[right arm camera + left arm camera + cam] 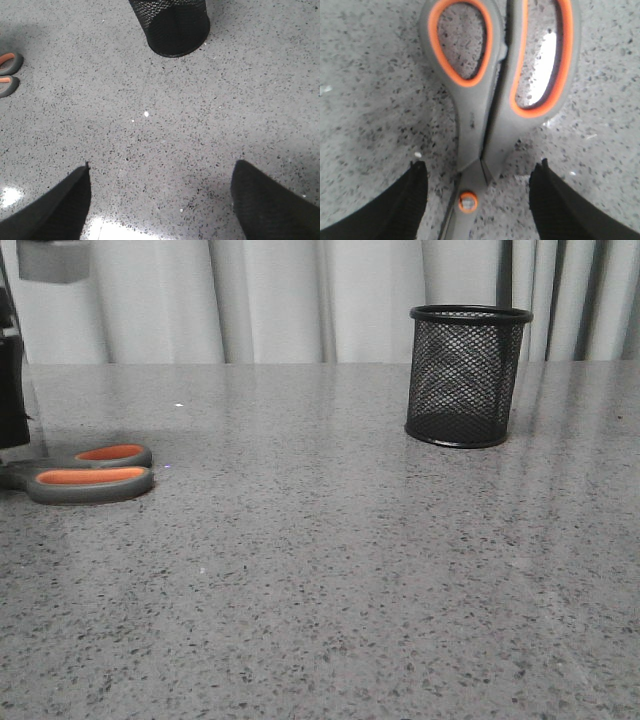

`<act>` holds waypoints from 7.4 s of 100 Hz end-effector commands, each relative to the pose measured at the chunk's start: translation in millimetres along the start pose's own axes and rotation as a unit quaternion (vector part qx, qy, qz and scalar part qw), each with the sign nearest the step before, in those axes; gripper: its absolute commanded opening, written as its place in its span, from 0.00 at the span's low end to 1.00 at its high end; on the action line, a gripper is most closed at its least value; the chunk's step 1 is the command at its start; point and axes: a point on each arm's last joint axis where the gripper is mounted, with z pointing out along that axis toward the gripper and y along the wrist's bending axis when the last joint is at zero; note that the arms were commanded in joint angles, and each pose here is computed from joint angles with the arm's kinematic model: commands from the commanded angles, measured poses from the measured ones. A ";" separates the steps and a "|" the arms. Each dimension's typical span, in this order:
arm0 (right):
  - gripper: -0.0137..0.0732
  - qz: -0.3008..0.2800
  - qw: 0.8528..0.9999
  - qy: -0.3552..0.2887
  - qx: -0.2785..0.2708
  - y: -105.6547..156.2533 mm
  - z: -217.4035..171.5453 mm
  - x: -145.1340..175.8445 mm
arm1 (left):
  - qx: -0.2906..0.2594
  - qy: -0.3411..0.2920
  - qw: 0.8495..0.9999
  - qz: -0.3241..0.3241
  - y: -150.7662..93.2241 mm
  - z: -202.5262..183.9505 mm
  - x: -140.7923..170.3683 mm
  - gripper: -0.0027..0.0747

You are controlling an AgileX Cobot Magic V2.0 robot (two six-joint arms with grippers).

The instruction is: Put scissors into bucket

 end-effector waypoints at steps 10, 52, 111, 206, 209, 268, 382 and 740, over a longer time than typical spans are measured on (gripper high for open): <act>0.76 0.000 0.999 -0.045 -0.002 2.5 -5.8 -13.4 | -0.009 -0.041 0.999 0.005 0.9 -8.7 -11.9 0.56; 0.76 0.000 0.999 -0.047 -0.002 2.4 -5.8 -13.6 | 0.011 -0.040 0.999 0.008 7.4 8.0 -13.0 0.56; 0.76 0.000 0.999 -0.047 -0.002 2.4 -5.8 -13.6 | -0.002 -0.049 0.999 -0.012 -3.1 -26.7 -15.0 0.01; 0.76 0.063 0.959 -0.129 -0.245 43.5 -19.8 -30.7 | -0.286 -0.256 0.923 0.019 -150.0 -227.4 1.8 0.01; 0.76 0.061 0.955 -0.134 -0.259 45.7 -21.2 -31.5 | -0.282 -0.264 0.922 0.020 -150.9 -227.7 0.5 0.01; 0.76 0.033 0.914 -0.182 -0.362 69.2 -53.5 -60.3 | -0.246 -0.344 0.902 0.082 -160.2 -230.5 -38.2 0.01; 0.51 0.014 0.924 -0.177 -0.339 67.2 -49.2 -71.2 | -0.239 -0.312 0.889 0.236 -189.1 -212.2 -179.4 0.01; 0.08 -0.055 0.978 -0.197 0.031 16.2 -36.1 -196.3 | -0.470 -0.284 0.793 -0.264 -117.8 -309.1 8.5 0.01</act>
